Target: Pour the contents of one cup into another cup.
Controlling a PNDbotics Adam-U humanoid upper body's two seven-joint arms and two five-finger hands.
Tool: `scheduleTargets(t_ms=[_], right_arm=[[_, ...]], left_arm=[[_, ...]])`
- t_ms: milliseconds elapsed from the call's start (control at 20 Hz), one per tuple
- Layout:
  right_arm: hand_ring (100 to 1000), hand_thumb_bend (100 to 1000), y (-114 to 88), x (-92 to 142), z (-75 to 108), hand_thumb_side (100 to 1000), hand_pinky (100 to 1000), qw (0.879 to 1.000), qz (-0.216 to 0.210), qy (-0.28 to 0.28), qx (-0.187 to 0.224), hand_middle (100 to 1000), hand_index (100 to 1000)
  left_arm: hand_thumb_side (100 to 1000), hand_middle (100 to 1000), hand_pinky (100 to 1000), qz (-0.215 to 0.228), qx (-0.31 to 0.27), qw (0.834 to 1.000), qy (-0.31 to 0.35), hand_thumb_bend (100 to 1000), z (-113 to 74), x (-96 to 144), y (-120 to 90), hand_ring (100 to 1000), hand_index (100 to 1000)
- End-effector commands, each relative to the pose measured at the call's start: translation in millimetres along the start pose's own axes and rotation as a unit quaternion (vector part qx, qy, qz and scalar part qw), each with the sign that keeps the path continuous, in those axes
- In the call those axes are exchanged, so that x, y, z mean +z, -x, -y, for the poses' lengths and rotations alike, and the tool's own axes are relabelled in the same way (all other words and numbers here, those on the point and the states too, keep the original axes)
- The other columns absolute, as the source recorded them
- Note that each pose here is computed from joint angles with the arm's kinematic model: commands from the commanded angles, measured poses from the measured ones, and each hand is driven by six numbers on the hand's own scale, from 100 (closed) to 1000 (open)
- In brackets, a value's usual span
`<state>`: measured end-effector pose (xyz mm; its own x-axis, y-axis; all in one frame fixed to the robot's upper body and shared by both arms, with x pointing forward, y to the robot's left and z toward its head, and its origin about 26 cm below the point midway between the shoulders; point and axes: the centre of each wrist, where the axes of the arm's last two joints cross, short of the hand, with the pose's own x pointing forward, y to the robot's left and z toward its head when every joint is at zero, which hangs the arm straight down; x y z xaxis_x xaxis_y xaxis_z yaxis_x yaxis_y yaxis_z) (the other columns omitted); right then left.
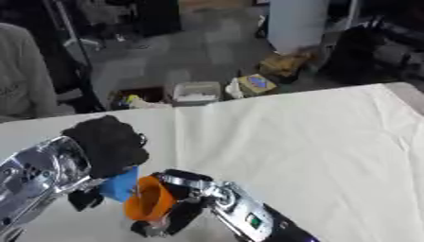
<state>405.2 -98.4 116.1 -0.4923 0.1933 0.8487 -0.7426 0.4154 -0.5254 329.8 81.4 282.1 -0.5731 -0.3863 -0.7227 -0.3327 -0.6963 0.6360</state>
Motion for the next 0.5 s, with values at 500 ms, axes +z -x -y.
scheduleTargets(t_ms=[500], right_arm=[[221,100,-6.0,-1.8,7.0,100,207,1.0,0.008,0.007,0.004,193,454]], left_arm=[[100,242,100,0.005,-0.044,0.999,0.004,336,-3.2,4.7,-0.4,100,687]])
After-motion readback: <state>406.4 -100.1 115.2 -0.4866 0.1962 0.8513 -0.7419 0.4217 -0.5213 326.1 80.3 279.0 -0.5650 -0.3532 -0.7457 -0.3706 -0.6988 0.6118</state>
